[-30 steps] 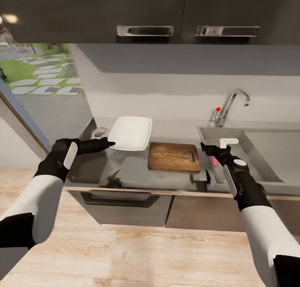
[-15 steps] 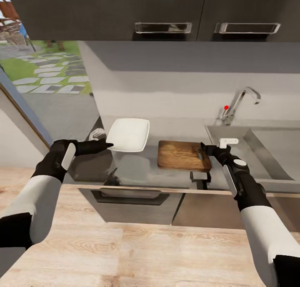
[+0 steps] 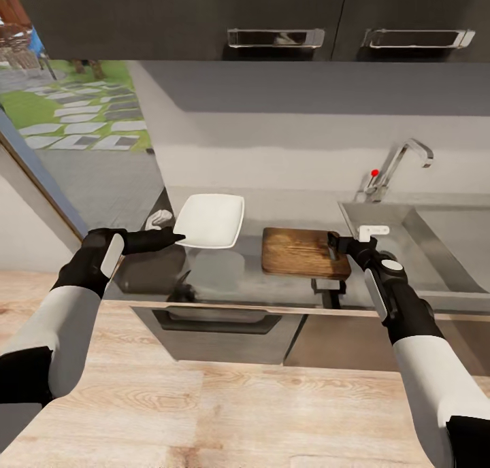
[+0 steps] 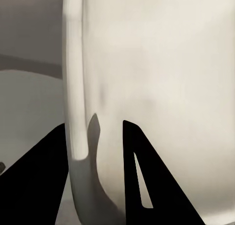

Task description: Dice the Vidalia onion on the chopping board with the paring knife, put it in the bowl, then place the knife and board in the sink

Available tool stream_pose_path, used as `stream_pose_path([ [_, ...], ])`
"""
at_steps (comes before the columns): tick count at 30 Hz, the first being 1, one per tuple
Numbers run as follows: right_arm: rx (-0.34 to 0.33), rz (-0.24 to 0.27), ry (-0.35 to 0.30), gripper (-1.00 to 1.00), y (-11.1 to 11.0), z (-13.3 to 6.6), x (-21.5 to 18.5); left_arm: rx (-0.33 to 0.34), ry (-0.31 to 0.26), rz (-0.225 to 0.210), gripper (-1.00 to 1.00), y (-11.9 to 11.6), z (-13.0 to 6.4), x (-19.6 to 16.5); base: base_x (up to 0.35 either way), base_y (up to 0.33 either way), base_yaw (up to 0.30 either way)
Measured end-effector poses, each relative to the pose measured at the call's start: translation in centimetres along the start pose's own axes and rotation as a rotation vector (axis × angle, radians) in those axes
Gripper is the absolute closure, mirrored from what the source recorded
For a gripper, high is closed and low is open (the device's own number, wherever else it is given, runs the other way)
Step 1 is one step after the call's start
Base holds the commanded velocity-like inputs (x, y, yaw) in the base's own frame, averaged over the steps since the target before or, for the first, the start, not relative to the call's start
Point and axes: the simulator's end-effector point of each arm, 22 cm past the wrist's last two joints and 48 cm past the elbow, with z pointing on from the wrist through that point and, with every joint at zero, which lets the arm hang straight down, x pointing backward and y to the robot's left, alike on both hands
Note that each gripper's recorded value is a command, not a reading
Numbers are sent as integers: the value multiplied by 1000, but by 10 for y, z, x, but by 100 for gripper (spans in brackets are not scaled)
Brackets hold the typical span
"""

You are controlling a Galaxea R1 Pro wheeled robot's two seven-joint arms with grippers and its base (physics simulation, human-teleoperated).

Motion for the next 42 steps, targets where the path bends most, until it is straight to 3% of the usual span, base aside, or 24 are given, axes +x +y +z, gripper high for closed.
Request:
stream_pose_path([
  [23,0,-1,31,-100,0,8,22,-14,41,-39,100,21,14,23,0,0,0],
  [42,0,-1,36,-100,0,9,26,-53,36,-40,100,45,0,19,0,0,0],
])
